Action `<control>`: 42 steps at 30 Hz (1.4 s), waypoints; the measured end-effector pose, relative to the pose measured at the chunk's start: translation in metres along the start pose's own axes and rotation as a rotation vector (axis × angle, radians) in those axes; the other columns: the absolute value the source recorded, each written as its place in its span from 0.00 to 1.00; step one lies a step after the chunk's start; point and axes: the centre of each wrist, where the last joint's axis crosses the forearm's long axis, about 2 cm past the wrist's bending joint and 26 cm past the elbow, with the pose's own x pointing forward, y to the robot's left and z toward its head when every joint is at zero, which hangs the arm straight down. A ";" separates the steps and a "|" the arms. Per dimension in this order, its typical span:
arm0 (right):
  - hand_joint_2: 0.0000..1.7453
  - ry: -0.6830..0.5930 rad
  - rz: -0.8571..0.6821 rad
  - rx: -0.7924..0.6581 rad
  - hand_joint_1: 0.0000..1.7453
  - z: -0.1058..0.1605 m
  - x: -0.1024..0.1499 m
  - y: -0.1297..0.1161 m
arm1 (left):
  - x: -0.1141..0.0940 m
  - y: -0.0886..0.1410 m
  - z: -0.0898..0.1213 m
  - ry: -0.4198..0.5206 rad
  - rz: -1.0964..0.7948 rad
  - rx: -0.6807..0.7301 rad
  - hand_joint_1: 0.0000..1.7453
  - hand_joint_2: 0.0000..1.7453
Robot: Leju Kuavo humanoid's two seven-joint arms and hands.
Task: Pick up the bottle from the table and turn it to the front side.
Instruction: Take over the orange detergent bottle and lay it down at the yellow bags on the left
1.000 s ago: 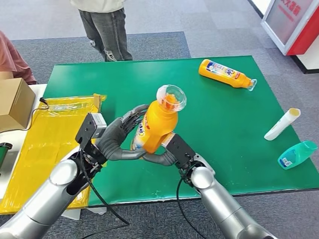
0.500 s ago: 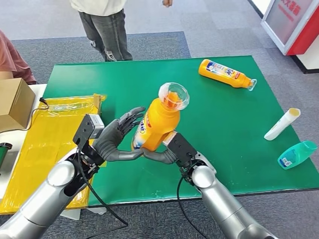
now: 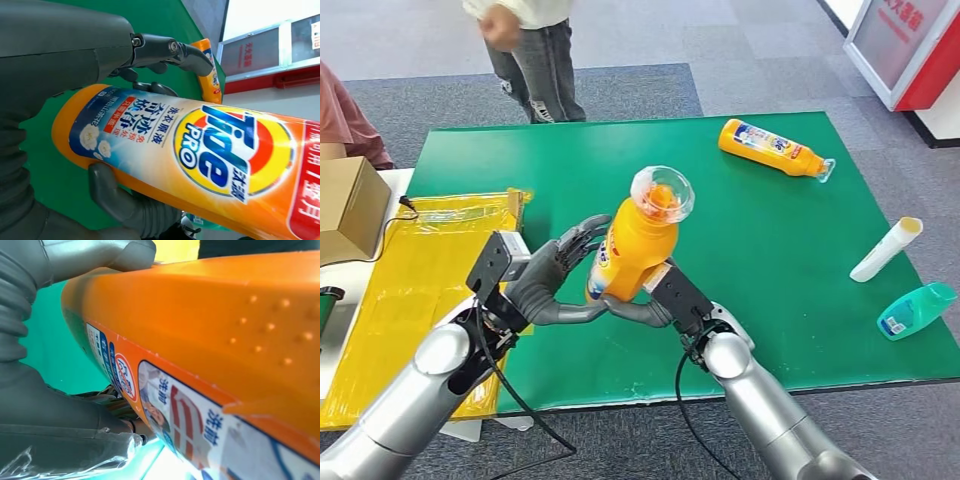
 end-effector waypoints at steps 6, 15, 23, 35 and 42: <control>1.00 0.019 0.012 0.010 1.00 0.001 -0.005 0.002 | 0.008 -0.005 -0.009 0.005 -0.015 -0.031 0.00 1.00; 1.00 0.019 0.023 0.011 1.00 -0.004 -0.005 0.000 | 0.019 -0.009 -0.020 0.002 -0.032 -0.045 0.00 1.00; 1.00 0.020 0.025 0.009 1.00 -0.006 -0.005 0.000 | 0.021 -0.009 -0.022 0.007 -0.050 -0.047 0.00 1.00; 1.00 0.033 0.044 0.009 1.00 -0.010 -0.007 0.001 | 0.024 -0.008 -0.026 0.017 -0.074 -0.037 0.00 1.00; 1.00 0.041 0.051 0.009 1.00 -0.012 -0.008 0.002 | 0.025 -0.006 -0.027 0.026 -0.083 -0.035 0.00 1.00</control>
